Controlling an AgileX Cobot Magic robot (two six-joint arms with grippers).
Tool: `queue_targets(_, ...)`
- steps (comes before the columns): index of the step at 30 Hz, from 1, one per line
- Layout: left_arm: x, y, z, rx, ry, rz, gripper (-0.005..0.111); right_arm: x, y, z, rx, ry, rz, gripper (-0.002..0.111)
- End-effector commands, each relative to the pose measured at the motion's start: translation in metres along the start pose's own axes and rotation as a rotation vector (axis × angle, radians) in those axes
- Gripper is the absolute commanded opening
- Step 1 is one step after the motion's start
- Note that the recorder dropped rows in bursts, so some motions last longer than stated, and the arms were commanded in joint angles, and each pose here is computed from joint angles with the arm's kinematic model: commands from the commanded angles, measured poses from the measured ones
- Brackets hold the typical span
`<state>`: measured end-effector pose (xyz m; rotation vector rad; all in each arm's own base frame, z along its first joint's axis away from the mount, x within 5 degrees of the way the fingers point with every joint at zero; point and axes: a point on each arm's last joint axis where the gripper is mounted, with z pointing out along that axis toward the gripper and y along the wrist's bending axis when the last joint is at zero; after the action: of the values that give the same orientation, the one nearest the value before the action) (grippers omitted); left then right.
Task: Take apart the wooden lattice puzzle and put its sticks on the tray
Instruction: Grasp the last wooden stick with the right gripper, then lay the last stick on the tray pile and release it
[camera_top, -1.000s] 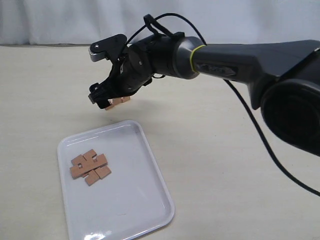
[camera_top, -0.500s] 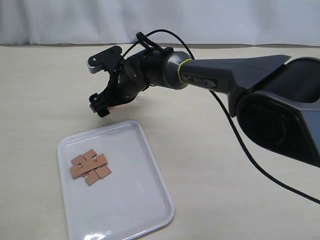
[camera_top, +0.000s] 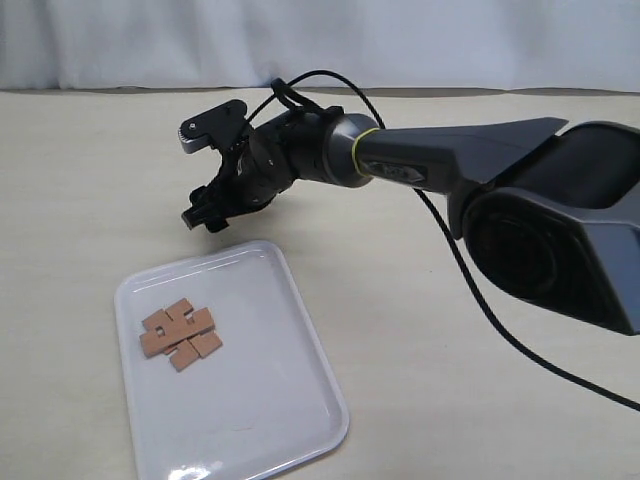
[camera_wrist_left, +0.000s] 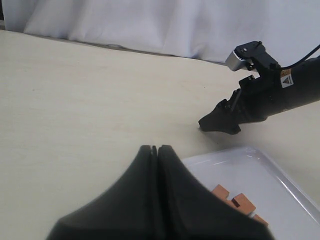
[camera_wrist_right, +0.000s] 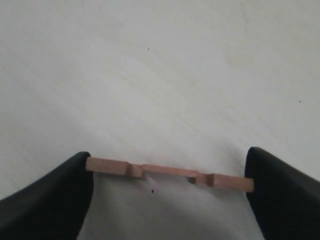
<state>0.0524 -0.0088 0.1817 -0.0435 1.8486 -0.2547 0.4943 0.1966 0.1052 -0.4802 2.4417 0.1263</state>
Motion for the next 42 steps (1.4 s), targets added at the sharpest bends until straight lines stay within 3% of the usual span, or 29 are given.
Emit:
queue_targets(1,0.000,0.000,0.000,0.002,-0.013,-0.007,0.000,-0.008,-0.006,-0.013,0.013,0.003,0.003,0.005)
queue_targets(11,0.000,0.000,0.000,0.002,-0.013,-0.007,0.000,-0.023,-0.003,-0.080,-0.015,0.142,-0.008,0.005)
queue_targets(20,0.000,0.000,0.000,0.002,-0.013,-0.007,0.000,0.028,0.059,-0.094,-0.118,0.250,-0.117,0.005)
queue_targets(25,0.000,0.000,0.000,0.002,-0.013,-0.007,0.000,0.050,0.081,-0.085,-0.131,0.243,-0.085,0.005)
queue_targets(30,0.000,0.000,0.000,0.002,-0.013,-0.007,0.000,0.049,0.088,-0.085,-0.131,0.205,0.011,0.005)
queue_targets(35,0.000,0.000,0.000,0.002,-0.013,-0.007,0.000,0.043,0.086,-0.085,-0.113,0.162,0.019,0.025)
queue_targets(42,0.000,0.000,0.000,0.002,-0.013,-0.007,0.000,0.040,0.085,-0.084,-0.112,0.130,0.021,0.079)
